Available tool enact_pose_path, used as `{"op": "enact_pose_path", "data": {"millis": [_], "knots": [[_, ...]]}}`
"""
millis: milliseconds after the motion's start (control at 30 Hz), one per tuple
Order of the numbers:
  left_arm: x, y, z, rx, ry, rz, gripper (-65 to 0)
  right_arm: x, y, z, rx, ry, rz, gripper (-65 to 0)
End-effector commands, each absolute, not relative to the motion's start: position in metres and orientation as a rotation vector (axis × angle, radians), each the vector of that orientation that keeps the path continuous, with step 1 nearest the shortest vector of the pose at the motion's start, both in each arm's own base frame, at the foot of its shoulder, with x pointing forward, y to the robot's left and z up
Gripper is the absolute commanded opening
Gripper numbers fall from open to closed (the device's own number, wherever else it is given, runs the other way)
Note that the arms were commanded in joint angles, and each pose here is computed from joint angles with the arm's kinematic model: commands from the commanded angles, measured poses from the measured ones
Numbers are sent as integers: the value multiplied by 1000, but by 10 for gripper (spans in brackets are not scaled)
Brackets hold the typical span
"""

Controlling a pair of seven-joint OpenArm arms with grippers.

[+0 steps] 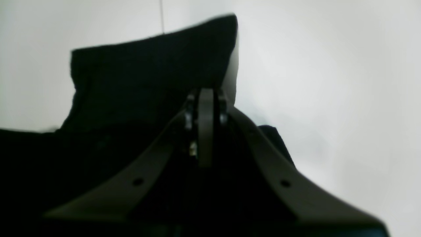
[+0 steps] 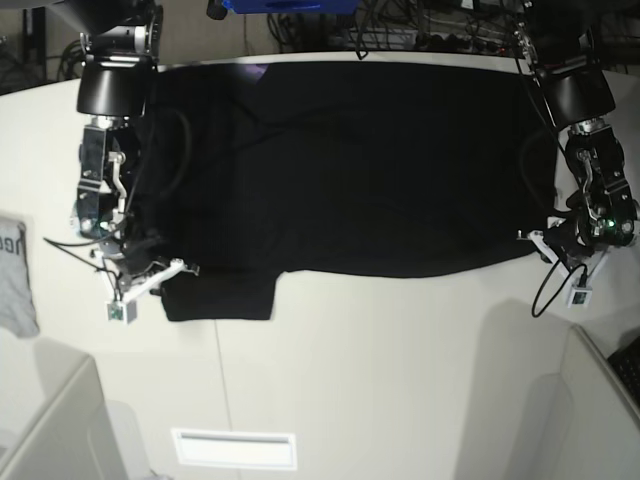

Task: Fold the T-shirt properly
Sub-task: 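Lift the hem and fold it over onto the collar edge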

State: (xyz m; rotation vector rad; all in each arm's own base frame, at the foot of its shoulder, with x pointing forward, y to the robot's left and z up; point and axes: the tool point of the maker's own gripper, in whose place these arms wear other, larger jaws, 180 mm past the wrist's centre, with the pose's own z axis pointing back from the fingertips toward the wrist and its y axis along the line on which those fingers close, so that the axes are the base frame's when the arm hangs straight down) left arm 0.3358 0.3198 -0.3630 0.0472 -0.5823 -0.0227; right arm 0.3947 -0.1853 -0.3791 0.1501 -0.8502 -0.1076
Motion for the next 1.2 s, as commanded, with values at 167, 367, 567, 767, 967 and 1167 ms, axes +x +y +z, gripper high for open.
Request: {"op": "enact_pose_path", "data": {"millis": [167, 367, 567, 767, 967, 1167], "knots": [[312, 345, -337, 68, -620, -39, -650, 394, -195, -357, 125, -880, -73, -650], [282, 345, -334, 112, -597, -65, -650, 377, -195, -343, 114, -867, -60, -650], [264, 340, -331, 146, -582, -112, -650, 348, -205, -336, 86, -832, -70, -650], [267, 336, -331, 140, -602, -111, -650, 319, -198, -331, 81, -835, -57, -650], [270, 328, -320, 148, -634, -129, -650, 292, -202, -327, 68, -838, -96, -650], [248, 325, -323, 173, -575, -159, -650, 257, -197, -347, 68, -763, -97, -650]]}}
